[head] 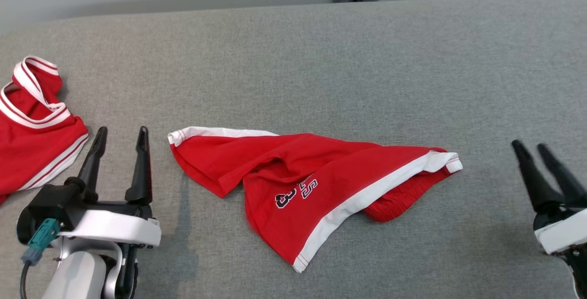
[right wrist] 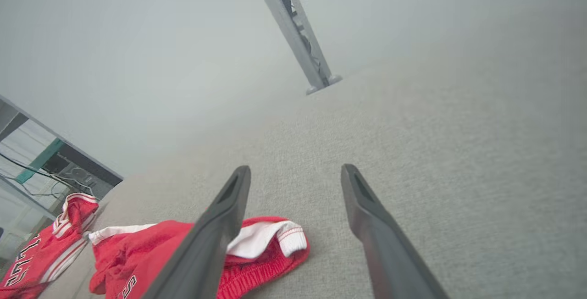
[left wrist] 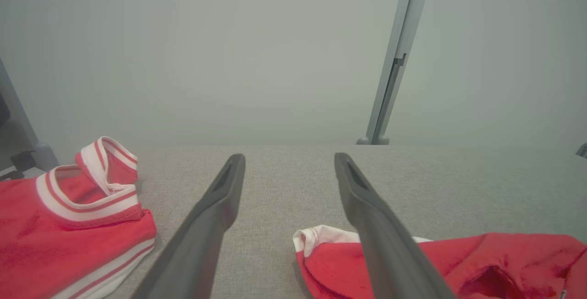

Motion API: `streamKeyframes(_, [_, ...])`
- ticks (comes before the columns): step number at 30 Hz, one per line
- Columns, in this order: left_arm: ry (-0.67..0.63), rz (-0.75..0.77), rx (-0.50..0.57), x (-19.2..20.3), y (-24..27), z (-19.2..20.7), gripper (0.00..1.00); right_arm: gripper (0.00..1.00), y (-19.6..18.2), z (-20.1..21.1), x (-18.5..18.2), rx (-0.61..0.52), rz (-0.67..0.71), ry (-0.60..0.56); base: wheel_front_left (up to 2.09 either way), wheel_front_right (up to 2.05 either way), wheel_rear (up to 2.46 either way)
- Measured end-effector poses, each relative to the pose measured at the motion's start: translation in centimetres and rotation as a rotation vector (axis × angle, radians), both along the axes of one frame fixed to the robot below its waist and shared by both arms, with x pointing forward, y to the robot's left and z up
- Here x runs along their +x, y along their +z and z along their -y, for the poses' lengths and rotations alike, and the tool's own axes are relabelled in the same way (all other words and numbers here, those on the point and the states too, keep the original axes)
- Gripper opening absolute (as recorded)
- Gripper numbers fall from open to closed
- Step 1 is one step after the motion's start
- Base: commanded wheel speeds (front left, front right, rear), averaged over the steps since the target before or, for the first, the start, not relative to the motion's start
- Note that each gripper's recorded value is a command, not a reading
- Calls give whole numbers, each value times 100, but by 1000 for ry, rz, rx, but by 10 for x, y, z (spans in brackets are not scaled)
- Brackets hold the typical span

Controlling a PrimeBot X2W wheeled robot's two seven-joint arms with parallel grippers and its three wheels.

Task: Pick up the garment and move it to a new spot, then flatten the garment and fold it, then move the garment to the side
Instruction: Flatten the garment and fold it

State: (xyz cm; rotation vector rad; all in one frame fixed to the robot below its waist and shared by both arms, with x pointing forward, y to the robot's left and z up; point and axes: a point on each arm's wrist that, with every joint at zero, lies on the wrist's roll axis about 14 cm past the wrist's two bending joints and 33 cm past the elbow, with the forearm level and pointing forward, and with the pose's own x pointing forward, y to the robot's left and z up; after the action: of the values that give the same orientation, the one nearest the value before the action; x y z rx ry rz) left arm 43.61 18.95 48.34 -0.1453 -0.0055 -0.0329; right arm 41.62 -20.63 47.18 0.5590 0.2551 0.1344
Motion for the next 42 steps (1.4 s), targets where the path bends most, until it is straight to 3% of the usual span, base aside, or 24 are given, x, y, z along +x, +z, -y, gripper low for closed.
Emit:
streamKeyframes(5, [44, 28, 5, -7, 13, -9, 100, 100, 49, 7, 4, -132, 252, -74, 0, 0, 0])
streamKeyframes(9, [65, 30, 13, -15, 18, -15, 100, 100, 73, 9, 3, -249, 370, -115, 0, 0, 0])
streamKeyframes(17, [68, 30, 7, -36, 22, -10, 100, 100, 72, -21, -9, -387, 387, -74, 0, 0, 0])
streamKeyframes(42, [39, 30, 28, -80, 24, -7, 100, 100, 73, -34, -47, -443, 369, -51, 0, 0, 0])
